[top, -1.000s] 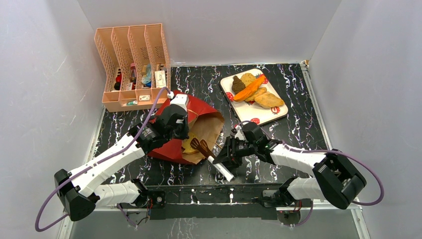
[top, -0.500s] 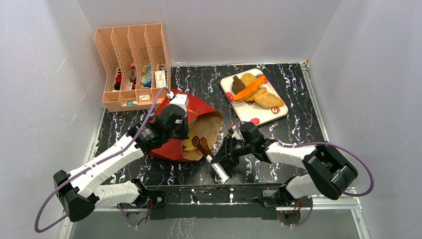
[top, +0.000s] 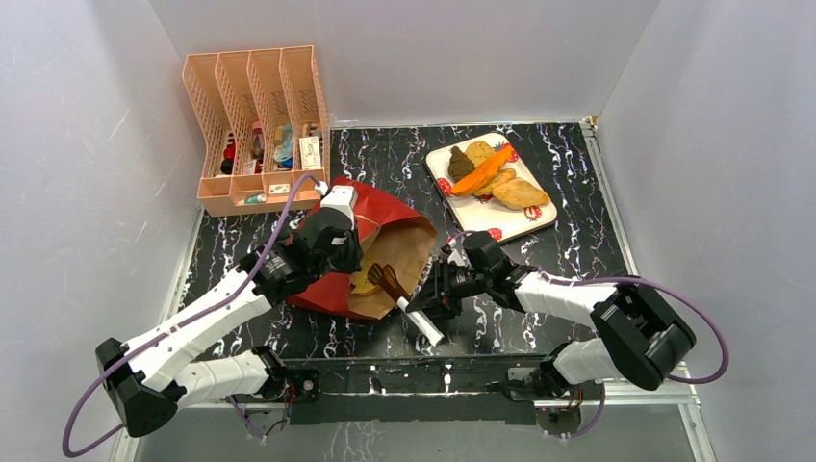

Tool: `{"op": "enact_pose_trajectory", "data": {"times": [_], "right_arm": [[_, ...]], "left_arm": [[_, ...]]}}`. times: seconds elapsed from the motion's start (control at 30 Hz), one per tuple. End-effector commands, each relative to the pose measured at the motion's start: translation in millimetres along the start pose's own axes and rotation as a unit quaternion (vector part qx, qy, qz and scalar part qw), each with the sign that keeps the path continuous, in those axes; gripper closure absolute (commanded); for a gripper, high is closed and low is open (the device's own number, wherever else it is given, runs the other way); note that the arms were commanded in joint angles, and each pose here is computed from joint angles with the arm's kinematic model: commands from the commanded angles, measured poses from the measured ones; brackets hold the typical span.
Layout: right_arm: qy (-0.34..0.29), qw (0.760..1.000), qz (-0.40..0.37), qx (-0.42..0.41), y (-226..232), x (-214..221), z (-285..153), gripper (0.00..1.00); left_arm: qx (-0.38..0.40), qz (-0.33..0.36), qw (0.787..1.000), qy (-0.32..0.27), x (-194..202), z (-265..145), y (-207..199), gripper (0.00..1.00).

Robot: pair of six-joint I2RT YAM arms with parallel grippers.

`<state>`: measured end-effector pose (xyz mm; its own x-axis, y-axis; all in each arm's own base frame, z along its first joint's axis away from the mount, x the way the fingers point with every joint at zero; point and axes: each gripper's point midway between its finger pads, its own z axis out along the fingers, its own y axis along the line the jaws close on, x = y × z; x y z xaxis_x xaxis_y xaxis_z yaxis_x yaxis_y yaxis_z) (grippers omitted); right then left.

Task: Take the fake bread out of the paper bag
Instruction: Take out the fake bread from the paper bag.

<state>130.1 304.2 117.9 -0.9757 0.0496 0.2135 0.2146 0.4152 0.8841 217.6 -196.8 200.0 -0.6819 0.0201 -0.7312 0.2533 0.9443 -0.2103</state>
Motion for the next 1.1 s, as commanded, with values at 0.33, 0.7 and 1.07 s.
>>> {"op": "enact_pose_trajectory", "data": {"times": [0.33, 0.7, 1.07], "right_arm": [[-0.036, 0.996, -0.038, -0.076, 60, -3, -17, 1.0], [-0.027, 0.996, -0.031, -0.079, 58, -4, -12, 1.0], [0.0, 0.997, -0.027, -0.071, 48, -4, -1, 0.85]], "left_arm": [[-0.012, -0.02, 1.0, -0.021, -4, -5, 7, 0.93], [0.0, -0.012, 1.0, -0.022, -7, -4, 1, 0.93], [0.028, -0.001, 0.999, -0.027, -11, -2, -9, 0.93]]}}
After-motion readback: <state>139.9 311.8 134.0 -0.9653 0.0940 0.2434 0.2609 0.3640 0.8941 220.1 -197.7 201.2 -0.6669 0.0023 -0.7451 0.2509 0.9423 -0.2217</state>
